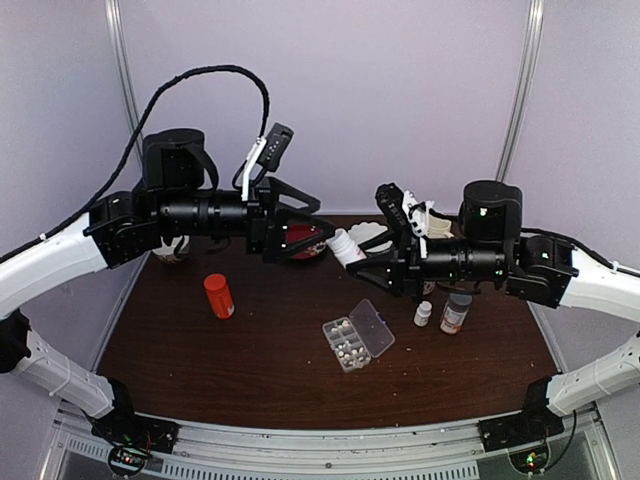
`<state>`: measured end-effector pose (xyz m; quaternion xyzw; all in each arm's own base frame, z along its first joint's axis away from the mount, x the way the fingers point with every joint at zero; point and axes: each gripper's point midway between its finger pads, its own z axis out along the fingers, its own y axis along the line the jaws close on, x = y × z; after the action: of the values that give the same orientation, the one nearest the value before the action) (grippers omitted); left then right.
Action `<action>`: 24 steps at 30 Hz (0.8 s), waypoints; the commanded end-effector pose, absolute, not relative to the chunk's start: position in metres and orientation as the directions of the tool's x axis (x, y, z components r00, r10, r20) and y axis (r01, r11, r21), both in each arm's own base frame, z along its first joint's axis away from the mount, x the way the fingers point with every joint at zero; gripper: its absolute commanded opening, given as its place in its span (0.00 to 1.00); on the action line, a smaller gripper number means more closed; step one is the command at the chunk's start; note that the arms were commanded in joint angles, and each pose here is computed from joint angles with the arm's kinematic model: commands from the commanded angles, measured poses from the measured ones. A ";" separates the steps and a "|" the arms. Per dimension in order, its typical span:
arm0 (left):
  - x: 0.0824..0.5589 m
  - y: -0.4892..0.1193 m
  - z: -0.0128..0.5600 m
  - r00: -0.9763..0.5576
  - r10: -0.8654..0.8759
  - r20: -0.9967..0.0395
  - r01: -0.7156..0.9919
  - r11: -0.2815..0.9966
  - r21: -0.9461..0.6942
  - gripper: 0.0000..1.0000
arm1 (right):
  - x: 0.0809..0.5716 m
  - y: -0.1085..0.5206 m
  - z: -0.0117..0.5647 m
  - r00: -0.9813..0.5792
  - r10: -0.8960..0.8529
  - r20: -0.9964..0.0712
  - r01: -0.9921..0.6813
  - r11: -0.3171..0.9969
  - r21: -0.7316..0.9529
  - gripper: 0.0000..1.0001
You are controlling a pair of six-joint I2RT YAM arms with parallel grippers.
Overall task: Sort the pills into containers
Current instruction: Screw the lid of the pill bottle onto the pill bottle.
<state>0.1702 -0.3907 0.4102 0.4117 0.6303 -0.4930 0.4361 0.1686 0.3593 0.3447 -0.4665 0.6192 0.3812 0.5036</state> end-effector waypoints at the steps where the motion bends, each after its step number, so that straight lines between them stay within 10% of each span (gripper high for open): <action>1: 0.171 -0.396 0.424 -0.270 0.055 -0.961 0.951 0.169 -0.258 0.98 | 0.168 0.363 0.371 -0.012 -0.113 -0.994 -0.961 0.277 -0.020 0.00; 24: 0.180 -0.400 0.410 -0.276 0.073 -0.958 0.939 0.231 -0.253 0.98 | 0.137 0.358 0.398 0.031 0.030 -0.999 -0.987 0.157 -0.026 0.00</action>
<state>0.1779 -0.4018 0.4005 0.4045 0.6449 -0.4789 0.4372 0.1528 0.3665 0.3787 -0.4600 0.5592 0.4336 0.5364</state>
